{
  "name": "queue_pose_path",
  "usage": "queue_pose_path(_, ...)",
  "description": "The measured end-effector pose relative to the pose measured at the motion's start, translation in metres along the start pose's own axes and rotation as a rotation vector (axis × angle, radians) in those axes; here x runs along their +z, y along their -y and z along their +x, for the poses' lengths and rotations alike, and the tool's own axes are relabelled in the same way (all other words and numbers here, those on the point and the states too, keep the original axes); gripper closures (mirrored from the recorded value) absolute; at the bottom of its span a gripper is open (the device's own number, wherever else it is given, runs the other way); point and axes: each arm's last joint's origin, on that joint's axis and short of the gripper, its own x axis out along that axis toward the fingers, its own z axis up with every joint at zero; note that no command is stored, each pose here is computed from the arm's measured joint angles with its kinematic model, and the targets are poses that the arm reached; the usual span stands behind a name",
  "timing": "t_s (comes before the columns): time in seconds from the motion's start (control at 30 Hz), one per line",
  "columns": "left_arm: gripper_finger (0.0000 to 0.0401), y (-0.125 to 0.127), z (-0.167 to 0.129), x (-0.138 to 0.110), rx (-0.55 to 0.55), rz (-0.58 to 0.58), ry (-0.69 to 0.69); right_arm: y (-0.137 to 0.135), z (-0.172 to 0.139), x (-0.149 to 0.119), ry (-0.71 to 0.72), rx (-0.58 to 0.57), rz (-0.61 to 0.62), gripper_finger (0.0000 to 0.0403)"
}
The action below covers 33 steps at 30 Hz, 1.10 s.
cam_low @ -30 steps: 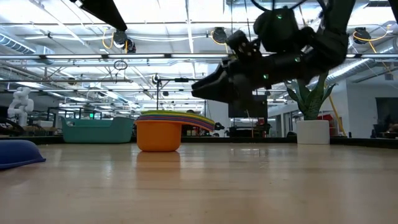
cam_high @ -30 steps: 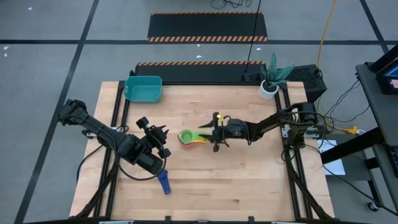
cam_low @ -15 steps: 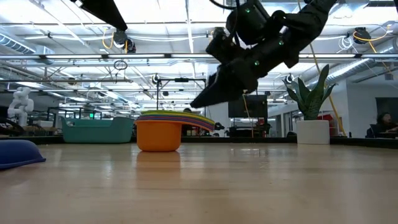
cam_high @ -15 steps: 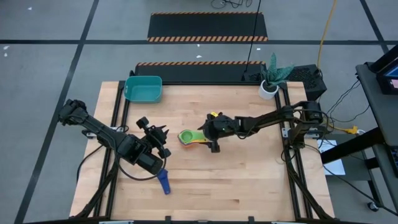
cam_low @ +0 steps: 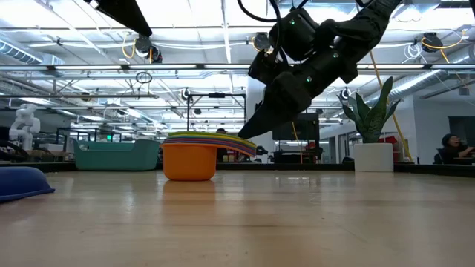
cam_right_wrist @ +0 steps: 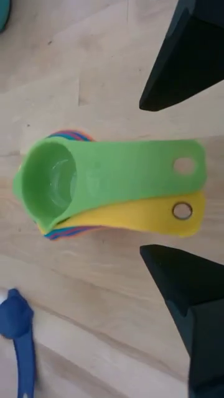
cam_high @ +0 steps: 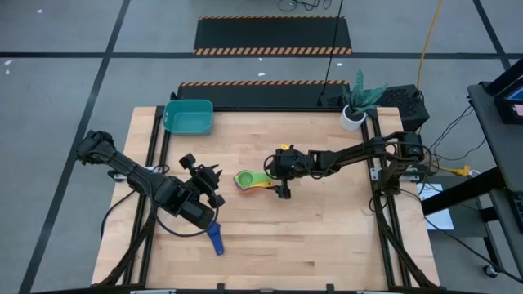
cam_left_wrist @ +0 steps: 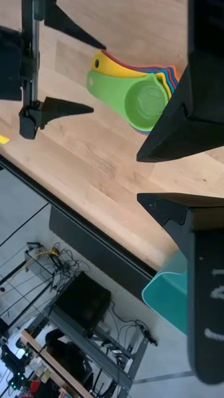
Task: Nest measuring cups in basket
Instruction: Stack the green measuring cup on top of the yellow measuring cup
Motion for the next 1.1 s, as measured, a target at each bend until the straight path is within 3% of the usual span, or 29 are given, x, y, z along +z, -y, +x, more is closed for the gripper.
queue_pose_path(0.43,0.0308,0.000,0.002,0.001,0.002,0.013,0.001,0.001,0.014,-0.009,-0.027,-0.046,-0.038,0.0054)
queue_pose_path(0.63,0.0308,0.000,0.001,0.001,-0.001,0.016,0.003,-0.002,0.013,-0.007,-0.080,0.011,-0.037,0.0101)
queue_pose_path(1.1,0.0308,-0.001,0.007,0.005,0.009,0.006,0.001,-0.003,0.015,-0.005,-0.070,-0.015,-0.043,0.0187)
